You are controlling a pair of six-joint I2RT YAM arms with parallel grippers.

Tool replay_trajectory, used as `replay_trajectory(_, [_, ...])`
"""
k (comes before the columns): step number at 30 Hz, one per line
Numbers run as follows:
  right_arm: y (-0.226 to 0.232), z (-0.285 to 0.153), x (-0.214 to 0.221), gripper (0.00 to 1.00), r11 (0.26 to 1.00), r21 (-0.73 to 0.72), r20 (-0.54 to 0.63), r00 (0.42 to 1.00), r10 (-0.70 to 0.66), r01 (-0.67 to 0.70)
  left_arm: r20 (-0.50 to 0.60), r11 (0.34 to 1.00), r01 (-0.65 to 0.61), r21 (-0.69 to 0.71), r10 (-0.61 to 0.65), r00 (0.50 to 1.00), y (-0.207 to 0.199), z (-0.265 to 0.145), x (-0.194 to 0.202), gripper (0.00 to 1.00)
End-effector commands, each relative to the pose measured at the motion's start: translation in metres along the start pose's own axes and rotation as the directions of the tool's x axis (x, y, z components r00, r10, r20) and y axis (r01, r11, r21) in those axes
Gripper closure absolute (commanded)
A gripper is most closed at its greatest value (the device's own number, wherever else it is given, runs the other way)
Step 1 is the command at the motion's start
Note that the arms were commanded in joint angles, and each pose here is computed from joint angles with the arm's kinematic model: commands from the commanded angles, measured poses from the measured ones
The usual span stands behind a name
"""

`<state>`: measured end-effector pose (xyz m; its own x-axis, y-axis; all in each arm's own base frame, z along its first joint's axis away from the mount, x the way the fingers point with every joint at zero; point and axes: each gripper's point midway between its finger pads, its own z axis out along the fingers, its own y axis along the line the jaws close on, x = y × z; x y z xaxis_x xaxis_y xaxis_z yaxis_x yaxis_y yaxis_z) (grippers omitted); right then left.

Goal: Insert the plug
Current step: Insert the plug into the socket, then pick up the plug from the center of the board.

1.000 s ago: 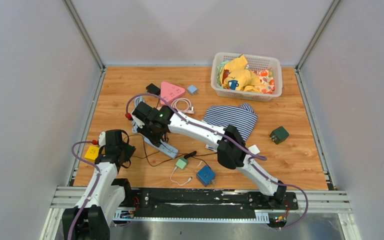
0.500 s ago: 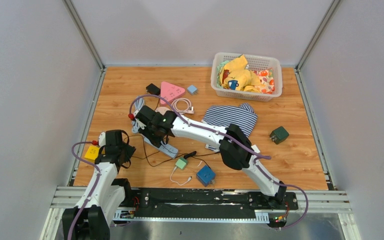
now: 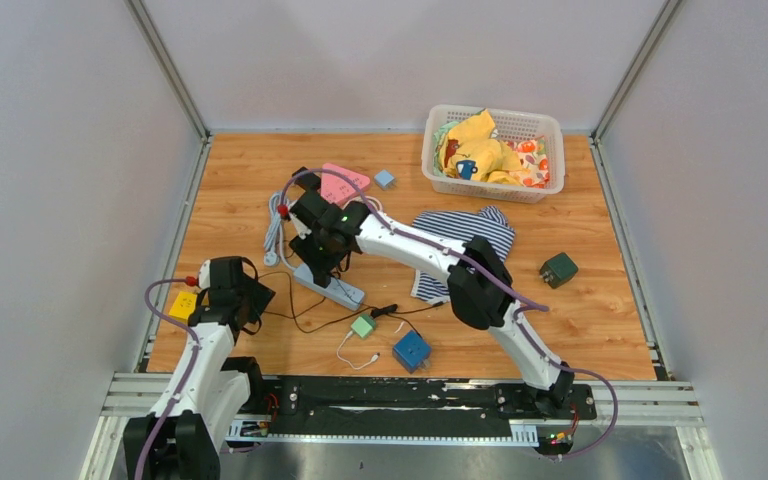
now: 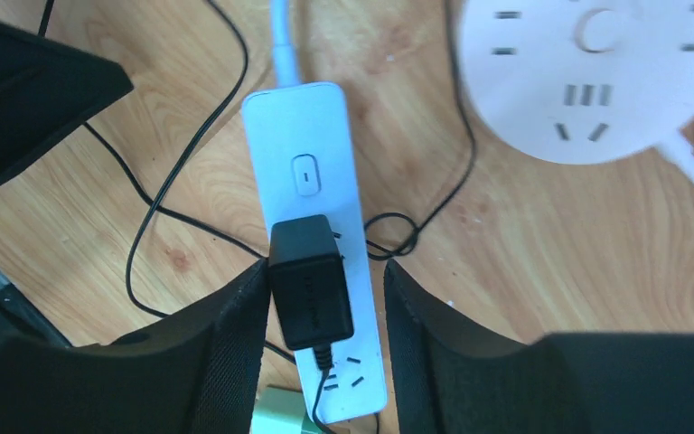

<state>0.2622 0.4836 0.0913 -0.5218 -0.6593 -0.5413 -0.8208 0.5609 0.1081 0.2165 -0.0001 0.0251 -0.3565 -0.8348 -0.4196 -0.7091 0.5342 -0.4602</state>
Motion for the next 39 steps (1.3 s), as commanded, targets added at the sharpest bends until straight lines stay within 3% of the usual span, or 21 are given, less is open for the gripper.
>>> replay_trajectory(1, [-0.013,-0.051,-0.031,0.44,0.995,-0.075,0.082,0.994,0.069,-0.062,0.000,0.997,-0.054,0.051,0.054,0.999,-0.019,-0.012,-0.012,0.53])
replay_trajectory(4, [-0.012,-0.066,-0.033,0.29,0.993,-0.105,0.098,0.993,0.060,-0.049,0.015,0.992,-0.104,0.067,0.103,0.995,-0.028,-0.021,-0.020,0.48])
replay_trajectory(8, [-0.015,-0.083,-0.019,0.26,0.994,-0.105,0.101,0.994,0.033,-0.022,0.044,0.983,-0.169,0.073,0.167,0.985,-0.035,-0.034,-0.032,0.44])
replay_trajectory(11, [-0.021,-0.091,0.001,0.29,0.996,-0.090,0.096,0.995,-0.016,0.025,0.066,0.970,-0.223,0.095,0.217,0.974,-0.041,-0.043,-0.038,0.41])
replay_trajectory(17, [-0.035,-0.094,0.056,0.49,0.985,-0.075,0.052,0.987,-0.155,0.158,0.098,0.919,-0.308,0.248,0.292,0.951,-0.068,-0.066,-0.037,0.38])
replay_trajectory(28, [-0.027,-0.066,0.133,0.40,0.908,-0.221,0.001,0.932,-0.363,0.355,0.061,0.816,-0.362,0.450,0.377,0.924,-0.093,-0.076,-0.013,0.39])
replay_trajectory(35, [-0.027,-0.052,0.144,0.39,0.903,-0.249,-0.023,0.930,-0.368,0.351,0.037,0.820,-0.365,0.441,0.390,0.920,-0.090,-0.072,-0.010,0.40])
replay_trajectory(39, [-0.028,-0.044,0.149,0.45,0.908,-0.248,-0.044,0.932,-0.359,0.338,0.036,0.835,-0.357,0.418,0.378,0.925,-0.087,-0.069,-0.012,0.41])
